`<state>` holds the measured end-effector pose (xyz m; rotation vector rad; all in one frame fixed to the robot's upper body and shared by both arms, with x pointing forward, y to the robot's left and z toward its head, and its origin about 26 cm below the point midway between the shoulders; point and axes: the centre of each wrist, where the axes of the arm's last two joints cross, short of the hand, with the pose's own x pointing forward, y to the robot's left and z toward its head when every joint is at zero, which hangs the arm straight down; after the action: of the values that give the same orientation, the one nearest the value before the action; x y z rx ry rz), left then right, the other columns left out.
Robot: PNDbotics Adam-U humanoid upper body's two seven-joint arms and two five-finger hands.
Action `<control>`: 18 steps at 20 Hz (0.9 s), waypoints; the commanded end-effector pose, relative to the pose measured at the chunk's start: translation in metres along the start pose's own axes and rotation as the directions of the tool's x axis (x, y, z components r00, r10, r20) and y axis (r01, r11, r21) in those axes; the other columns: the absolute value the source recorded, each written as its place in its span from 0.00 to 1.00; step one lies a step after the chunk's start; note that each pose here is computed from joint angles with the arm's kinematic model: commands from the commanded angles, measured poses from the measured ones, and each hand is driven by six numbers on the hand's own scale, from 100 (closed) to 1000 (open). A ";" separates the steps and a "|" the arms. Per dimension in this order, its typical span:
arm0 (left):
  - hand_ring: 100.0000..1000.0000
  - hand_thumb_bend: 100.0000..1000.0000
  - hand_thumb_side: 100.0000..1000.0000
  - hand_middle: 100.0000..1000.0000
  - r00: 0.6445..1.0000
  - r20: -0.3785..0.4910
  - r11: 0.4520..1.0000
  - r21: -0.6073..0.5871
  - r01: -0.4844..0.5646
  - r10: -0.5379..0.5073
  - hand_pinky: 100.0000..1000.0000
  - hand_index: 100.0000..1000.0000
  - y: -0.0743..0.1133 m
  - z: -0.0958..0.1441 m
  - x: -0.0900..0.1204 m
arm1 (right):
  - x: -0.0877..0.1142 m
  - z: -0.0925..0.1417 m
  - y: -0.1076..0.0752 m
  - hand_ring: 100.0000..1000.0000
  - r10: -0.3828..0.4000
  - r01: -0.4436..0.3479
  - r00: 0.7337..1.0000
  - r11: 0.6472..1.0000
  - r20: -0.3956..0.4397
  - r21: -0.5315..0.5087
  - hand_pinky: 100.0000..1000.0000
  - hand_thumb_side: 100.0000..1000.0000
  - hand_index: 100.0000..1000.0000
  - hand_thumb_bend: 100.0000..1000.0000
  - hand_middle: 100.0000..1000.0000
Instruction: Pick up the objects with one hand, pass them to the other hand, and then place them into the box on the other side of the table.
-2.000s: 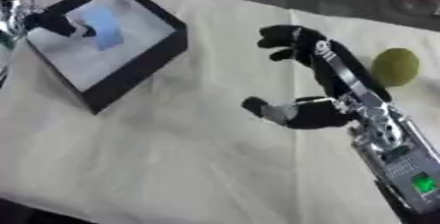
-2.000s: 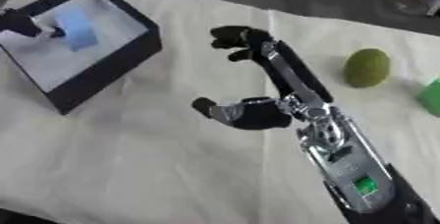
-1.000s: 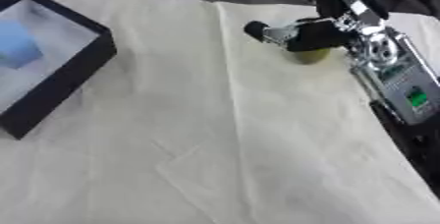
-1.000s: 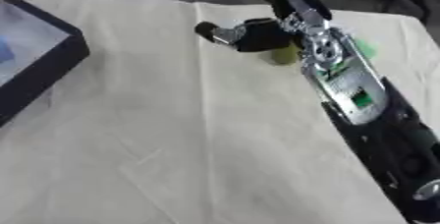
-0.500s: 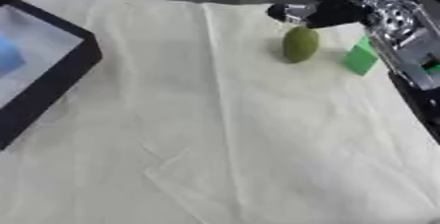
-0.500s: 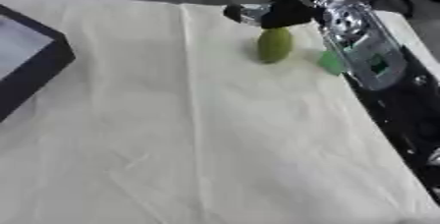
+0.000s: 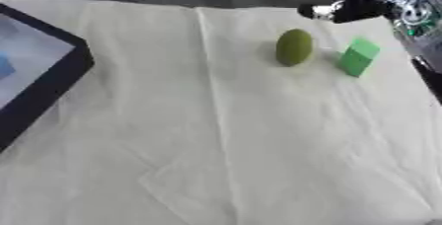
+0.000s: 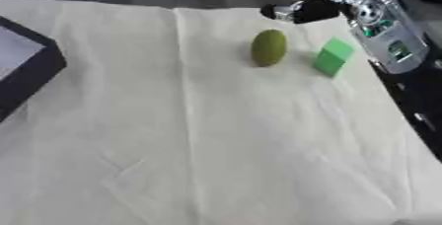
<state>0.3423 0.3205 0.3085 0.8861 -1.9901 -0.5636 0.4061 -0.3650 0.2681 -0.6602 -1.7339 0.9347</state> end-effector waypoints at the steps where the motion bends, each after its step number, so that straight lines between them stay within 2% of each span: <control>1: 0.57 0.49 0.22 0.53 0.999 0.030 0.999 0.039 0.029 -0.030 0.71 0.71 0.017 -0.002 0.008 | -0.016 0.006 -0.039 0.90 0.120 -0.119 0.992 0.992 -0.034 0.041 0.83 0.38 0.86 0.56 0.81; 6: 0.57 0.49 0.22 0.53 0.999 0.030 0.999 0.040 0.035 -0.036 0.71 0.71 0.018 -0.001 0.008 | -0.041 0.010 -0.061 0.92 0.180 -0.171 0.980 0.979 -0.082 0.109 0.84 0.39 0.87 0.56 0.83; 7: 0.57 0.49 0.22 0.53 0.999 0.030 0.998 0.041 0.036 -0.038 0.71 0.71 0.018 0.000 0.008 | -0.045 0.011 -0.065 0.92 0.188 -0.178 0.978 0.977 -0.090 0.114 0.85 0.38 0.87 0.50 0.83; 8: 0.57 0.49 0.22 0.53 0.999 0.030 0.998 0.042 0.037 -0.039 0.71 0.71 0.018 0.000 0.009 | -0.048 0.013 -0.068 0.92 0.199 -0.188 0.975 0.975 -0.098 0.117 0.85 0.40 0.87 0.55 0.83; 10: 0.57 0.49 0.22 0.53 0.999 0.030 0.998 0.043 0.039 -0.040 0.71 0.71 0.018 0.000 0.009 | -0.054 0.016 -0.074 0.92 0.222 -0.208 0.968 0.971 -0.118 0.119 0.85 0.40 0.87 0.53 0.83; 14: 0.57 0.49 0.22 0.53 0.999 0.030 0.998 0.044 0.041 -0.042 0.71 0.71 0.018 0.000 0.009 | -0.066 0.020 -0.080 0.92 0.258 -0.239 0.952 0.963 -0.166 0.126 0.86 0.42 0.88 0.54 0.84; 18: 0.57 0.49 0.22 0.53 0.998 0.034 0.998 0.047 0.042 -0.043 0.71 0.71 0.019 0.000 0.010 | -0.076 0.025 -0.084 0.92 0.314 -0.290 0.924 0.947 -0.218 0.135 0.86 0.43 0.88 0.55 0.84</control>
<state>0.3380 0.3195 0.3108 0.8968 -2.0010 -0.5602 0.4181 -0.4617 0.2697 -0.8608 -1.3990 1.1088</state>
